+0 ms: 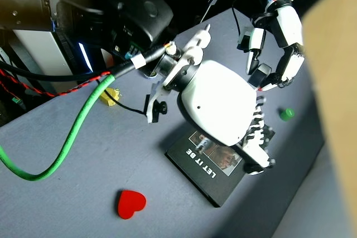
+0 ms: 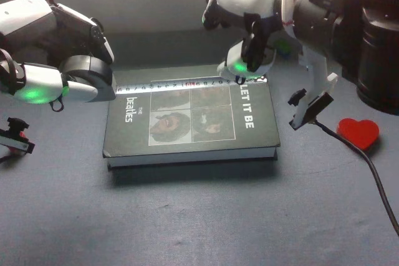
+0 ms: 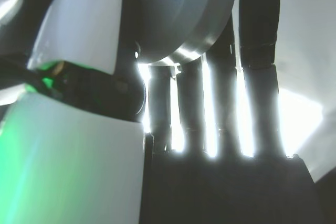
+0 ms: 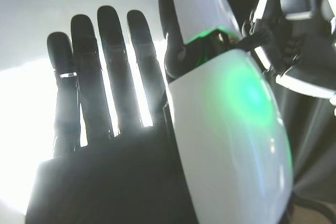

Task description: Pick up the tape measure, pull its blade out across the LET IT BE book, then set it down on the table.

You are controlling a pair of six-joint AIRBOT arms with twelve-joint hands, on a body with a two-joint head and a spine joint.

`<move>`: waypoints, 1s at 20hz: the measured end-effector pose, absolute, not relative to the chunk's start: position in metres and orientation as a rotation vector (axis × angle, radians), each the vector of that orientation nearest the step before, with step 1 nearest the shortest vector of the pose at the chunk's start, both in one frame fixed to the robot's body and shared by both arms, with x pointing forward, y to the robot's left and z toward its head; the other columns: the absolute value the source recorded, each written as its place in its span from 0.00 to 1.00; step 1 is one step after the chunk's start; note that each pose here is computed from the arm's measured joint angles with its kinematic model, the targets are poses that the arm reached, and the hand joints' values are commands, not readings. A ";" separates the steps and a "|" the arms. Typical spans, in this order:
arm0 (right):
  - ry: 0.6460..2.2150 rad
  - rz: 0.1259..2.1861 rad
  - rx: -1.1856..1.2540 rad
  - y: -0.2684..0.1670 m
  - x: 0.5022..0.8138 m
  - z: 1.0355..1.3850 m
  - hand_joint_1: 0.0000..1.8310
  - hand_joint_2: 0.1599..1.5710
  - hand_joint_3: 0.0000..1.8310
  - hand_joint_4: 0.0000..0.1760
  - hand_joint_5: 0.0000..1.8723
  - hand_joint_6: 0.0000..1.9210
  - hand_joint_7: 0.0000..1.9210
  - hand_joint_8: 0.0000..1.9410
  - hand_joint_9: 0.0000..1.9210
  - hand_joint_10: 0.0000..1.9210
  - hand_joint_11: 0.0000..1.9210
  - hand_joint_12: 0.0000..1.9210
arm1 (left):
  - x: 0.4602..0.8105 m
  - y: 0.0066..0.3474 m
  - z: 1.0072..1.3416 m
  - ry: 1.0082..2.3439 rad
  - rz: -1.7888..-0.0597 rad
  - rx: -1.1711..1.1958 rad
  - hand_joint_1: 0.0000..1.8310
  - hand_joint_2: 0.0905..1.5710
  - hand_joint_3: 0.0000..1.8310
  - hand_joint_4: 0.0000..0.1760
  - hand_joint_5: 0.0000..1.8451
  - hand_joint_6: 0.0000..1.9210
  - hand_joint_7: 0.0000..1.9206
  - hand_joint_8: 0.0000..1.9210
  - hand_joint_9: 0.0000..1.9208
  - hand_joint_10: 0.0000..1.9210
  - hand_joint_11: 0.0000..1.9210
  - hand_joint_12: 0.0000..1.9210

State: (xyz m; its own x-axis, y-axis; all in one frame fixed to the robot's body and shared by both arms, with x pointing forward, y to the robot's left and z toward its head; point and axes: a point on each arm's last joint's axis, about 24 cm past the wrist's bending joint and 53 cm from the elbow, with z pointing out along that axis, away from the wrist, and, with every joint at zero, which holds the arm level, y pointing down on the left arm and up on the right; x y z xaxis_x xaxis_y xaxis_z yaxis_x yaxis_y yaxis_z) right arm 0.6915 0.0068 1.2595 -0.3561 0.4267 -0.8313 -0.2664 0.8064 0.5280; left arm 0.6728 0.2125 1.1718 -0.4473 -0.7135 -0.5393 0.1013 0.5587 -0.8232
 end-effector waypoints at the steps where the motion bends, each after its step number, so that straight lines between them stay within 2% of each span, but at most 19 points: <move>1: 1.809 0.715 0.120 0.007 0.691 1.257 0.54 0.66 0.00 0.00 0.30 0.01 0.32 0.00 0.29 0.00 0.08 0.54 | 0.673 0.212 1.172 1.800 -1.028 -0.505 0.75 0.68 0.00 0.00 0.49 0.48 0.57 0.43 0.48 0.64 0.44 0.59; 4: 1.853 0.707 0.137 0.005 0.689 1.247 0.54 0.66 0.00 0.00 0.29 0.00 0.30 0.00 0.28 0.00 0.07 0.53 | 0.675 0.215 1.174 1.789 -1.038 -0.531 0.75 0.68 0.00 0.00 0.50 0.48 0.58 0.43 0.46 0.65 0.43 0.60; 20: 1.858 0.670 0.097 0.004 0.689 1.242 0.54 0.66 0.00 0.00 0.29 0.00 0.31 0.00 0.29 0.01 0.08 0.53 | 0.677 0.211 1.175 1.779 -1.054 -0.527 0.75 0.68 0.00 0.00 0.49 0.48 0.57 0.43 0.47 0.64 0.44 0.59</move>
